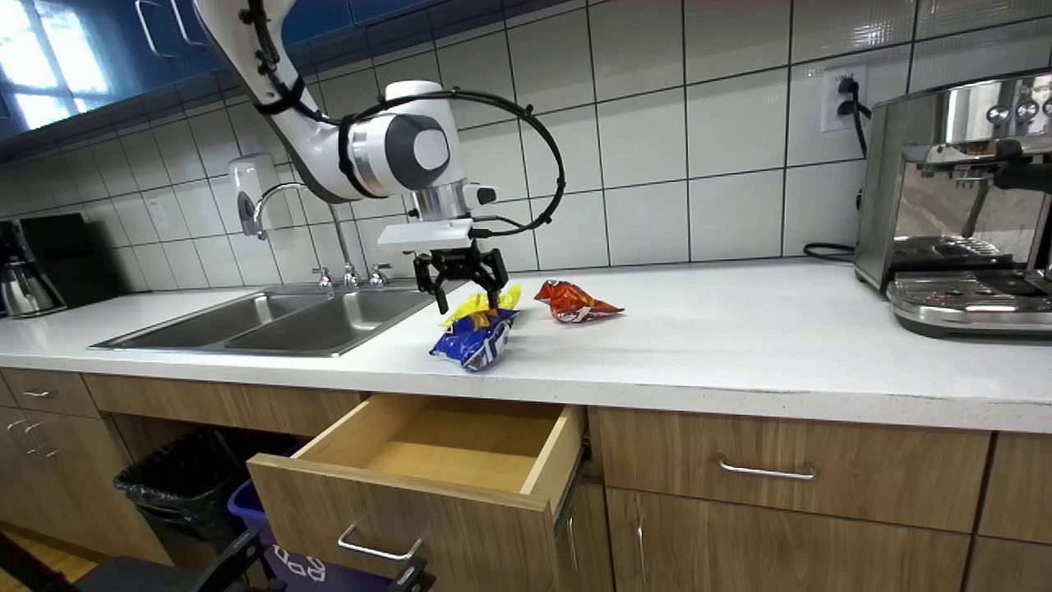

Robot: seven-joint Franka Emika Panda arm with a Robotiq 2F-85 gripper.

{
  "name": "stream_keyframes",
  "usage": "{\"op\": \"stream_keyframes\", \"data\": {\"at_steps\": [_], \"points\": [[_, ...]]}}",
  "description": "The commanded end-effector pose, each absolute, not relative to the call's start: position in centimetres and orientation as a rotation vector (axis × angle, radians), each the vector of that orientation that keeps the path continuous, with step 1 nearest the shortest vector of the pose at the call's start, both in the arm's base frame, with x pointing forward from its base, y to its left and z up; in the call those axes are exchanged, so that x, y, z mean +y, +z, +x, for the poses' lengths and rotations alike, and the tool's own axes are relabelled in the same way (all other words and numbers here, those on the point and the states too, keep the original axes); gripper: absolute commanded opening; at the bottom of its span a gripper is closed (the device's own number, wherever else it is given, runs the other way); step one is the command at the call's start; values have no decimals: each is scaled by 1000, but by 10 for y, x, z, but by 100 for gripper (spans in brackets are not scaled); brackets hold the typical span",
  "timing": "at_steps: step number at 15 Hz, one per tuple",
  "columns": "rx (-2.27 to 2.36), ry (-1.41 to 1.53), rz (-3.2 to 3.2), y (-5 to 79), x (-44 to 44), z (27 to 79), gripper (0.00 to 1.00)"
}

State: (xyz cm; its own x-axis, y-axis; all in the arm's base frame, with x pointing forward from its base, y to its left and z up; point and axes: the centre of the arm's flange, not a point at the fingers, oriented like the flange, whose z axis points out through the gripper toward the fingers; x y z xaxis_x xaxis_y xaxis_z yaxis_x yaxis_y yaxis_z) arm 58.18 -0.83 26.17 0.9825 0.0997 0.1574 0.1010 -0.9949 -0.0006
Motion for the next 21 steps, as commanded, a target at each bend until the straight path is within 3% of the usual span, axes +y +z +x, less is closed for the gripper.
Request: {"op": "stream_keyframes", "data": {"at_steps": [1,21], "points": [[-225,-195,-3130,260,-14,589,100],[-265,-84,-3184,243,-26,547,100]]}}
